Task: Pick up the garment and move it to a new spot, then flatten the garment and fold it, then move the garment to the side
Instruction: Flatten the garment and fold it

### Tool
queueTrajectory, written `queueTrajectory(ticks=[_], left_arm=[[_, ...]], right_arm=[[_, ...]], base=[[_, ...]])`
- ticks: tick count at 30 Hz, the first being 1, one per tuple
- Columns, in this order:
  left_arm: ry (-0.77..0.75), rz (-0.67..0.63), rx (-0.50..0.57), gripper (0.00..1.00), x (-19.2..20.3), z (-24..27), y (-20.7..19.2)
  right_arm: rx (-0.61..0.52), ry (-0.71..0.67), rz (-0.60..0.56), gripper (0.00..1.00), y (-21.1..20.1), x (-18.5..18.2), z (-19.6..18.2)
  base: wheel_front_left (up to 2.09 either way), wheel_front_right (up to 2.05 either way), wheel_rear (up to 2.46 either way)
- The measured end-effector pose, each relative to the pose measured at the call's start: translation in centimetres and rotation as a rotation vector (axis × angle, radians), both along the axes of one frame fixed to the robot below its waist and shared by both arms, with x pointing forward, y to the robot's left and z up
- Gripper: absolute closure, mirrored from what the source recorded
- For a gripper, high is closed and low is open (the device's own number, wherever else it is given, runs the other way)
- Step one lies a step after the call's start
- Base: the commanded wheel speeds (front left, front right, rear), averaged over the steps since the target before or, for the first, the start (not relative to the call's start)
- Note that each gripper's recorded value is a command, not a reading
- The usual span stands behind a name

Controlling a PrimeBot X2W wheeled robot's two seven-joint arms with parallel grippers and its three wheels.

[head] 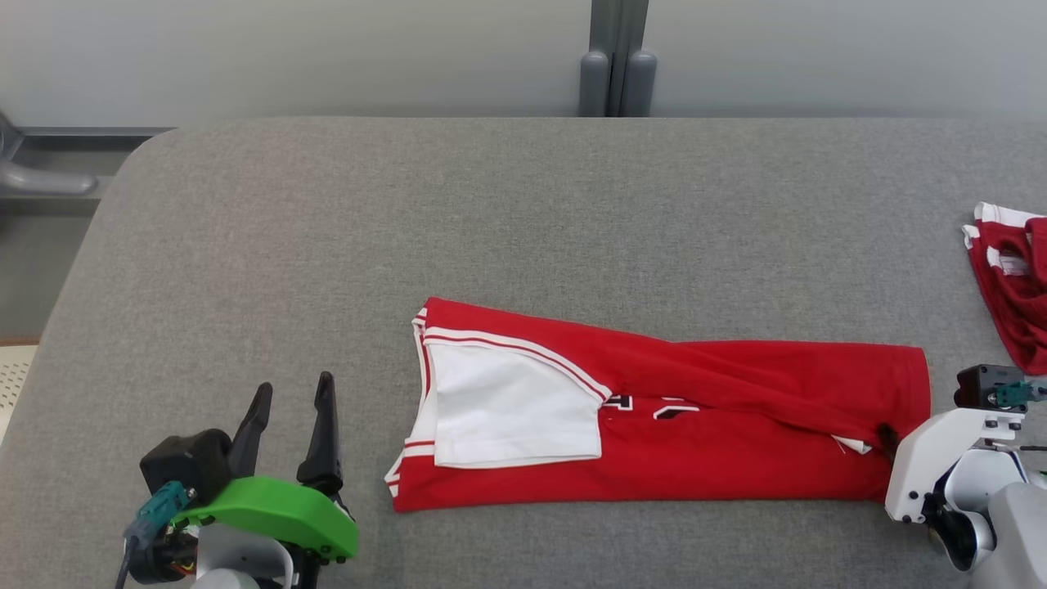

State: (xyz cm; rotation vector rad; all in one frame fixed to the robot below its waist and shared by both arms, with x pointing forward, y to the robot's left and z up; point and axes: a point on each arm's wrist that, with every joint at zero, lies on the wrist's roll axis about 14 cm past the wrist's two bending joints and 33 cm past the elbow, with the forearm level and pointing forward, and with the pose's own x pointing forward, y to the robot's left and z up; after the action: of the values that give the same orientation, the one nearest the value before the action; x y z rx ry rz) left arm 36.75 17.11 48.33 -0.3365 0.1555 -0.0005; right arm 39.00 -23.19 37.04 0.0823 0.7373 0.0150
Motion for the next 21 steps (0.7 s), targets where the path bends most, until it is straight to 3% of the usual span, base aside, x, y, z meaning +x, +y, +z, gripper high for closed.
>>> queueTrajectory(ticks=[7, 15, 21], left_arm=[[-0.011, 0.001, -0.006, 0.0, 0.3, 0.3, -0.2], [-0.026, -0.026, -0.007, 0.0, 0.3, 0.6, -1.1], [-0.019, -0.033, 0.007, 0.0, -0.2, 0.3, -1.2]], right_arm=[[0.005, -0.044, -0.042, 1.0, -1.1, 0.5, 1.0], [-0.078, -0.116, -0.121, 1.0, -6.7, -0.4, 3.9], [-0.062, -0.188, -0.104, 1.0, -5.8, -0.7, 5.8]], base=[[0.0, 0.0, 0.0], [0.0, 0.0, 0.0], [0.0, 0.0, 0.0]])
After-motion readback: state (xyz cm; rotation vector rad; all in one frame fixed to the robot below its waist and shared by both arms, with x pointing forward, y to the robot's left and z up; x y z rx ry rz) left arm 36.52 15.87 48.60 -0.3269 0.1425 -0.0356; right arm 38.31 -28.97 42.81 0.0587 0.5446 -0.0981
